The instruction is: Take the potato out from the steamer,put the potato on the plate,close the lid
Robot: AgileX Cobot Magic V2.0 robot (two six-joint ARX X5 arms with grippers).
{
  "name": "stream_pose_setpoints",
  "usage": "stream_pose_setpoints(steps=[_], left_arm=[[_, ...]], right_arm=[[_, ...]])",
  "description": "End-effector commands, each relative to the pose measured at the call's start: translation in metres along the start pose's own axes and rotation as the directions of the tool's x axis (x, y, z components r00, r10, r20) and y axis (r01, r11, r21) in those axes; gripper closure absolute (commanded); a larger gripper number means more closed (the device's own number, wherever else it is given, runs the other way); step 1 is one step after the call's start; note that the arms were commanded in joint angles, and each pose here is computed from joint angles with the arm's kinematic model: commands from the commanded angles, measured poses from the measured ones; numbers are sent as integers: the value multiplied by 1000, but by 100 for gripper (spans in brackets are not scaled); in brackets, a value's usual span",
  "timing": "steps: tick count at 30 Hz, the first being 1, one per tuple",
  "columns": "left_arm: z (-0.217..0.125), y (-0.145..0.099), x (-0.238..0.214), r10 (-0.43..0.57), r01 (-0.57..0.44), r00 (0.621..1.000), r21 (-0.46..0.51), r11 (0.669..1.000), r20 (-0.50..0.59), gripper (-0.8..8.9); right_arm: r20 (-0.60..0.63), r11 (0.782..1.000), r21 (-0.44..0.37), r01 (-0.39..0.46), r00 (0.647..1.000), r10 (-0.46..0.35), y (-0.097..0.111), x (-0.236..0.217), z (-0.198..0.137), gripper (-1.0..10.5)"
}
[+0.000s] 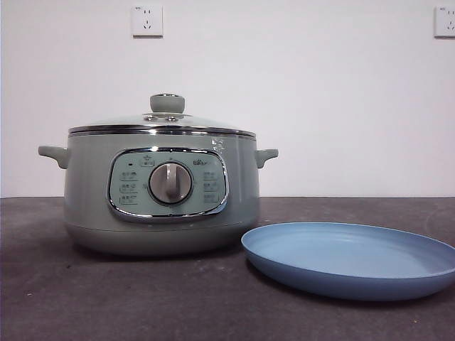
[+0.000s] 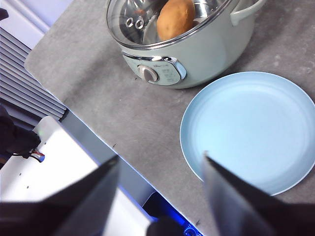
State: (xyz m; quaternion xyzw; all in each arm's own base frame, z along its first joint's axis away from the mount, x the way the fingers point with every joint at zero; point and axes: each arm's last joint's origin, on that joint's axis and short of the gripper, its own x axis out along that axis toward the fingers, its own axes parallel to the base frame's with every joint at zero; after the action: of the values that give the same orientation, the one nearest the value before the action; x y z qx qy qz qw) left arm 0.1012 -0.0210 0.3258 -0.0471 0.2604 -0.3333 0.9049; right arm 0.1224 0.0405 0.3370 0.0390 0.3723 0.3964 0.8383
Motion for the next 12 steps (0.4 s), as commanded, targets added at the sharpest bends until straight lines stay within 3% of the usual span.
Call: stream_pose_setpoints(steps=[1, 12], left_arm=[[4, -1, -2, -1, 0, 1000, 34, 999, 25, 145], [50, 10, 15, 8, -9, 1000, 54, 998, 29, 146]], right_arm=[[4, 1000, 2, -1, 1000, 1, 0, 0, 1, 317], [4, 1000, 2, 0, 1000, 0, 0, 0, 1, 317]])
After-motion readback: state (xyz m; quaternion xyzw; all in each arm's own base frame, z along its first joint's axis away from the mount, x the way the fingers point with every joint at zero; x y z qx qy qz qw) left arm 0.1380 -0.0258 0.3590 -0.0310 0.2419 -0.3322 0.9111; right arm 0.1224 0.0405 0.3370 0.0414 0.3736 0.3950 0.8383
